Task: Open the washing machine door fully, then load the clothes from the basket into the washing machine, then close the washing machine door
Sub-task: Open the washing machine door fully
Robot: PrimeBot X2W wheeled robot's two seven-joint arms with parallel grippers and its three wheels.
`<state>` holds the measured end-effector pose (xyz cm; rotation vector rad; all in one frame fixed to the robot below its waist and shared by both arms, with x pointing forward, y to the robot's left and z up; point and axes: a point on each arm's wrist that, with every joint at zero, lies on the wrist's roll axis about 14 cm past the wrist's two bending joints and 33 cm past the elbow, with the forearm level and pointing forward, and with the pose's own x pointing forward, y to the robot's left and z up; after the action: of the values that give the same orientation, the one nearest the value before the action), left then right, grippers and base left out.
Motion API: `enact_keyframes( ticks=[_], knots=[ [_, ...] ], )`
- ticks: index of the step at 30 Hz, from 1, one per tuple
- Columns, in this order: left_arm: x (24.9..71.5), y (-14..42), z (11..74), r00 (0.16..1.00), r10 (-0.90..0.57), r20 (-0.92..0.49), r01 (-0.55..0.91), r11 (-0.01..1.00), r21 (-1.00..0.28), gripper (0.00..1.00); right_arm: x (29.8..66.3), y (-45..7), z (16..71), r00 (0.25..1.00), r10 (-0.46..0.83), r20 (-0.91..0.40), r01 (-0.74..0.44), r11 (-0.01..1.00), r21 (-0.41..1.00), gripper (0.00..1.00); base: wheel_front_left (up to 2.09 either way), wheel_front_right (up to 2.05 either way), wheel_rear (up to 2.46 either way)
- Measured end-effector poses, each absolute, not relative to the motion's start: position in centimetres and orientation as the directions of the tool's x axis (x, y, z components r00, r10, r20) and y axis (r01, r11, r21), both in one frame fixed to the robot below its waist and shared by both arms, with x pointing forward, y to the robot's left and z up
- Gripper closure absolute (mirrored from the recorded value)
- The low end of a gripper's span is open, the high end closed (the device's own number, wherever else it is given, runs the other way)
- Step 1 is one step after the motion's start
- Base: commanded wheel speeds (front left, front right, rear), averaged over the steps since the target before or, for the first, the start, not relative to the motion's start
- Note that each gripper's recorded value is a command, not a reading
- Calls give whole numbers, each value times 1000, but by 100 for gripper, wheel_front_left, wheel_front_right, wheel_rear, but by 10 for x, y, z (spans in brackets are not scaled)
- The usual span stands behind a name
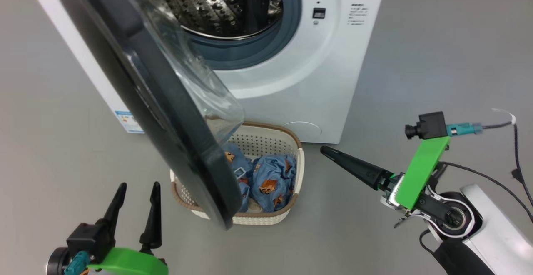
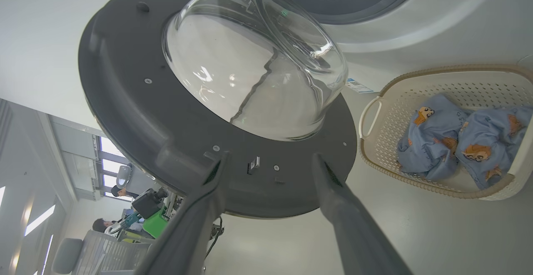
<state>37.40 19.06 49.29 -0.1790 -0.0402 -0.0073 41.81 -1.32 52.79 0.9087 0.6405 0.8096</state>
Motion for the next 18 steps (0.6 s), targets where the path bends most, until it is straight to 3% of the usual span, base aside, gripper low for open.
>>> enact_keyframes(
  ticks=[5,18],
  knots=[
    [376,185,494,999,-26,46,34,983,-180,0,419,-50,518,658,735,-163,-290,447,846,0,0,0,0],
    [378,176,493,997,-55,47,63,981,-184,0,421,-128,493,856,480,-190,-189,634,750,0,0,0,0]
  ],
)
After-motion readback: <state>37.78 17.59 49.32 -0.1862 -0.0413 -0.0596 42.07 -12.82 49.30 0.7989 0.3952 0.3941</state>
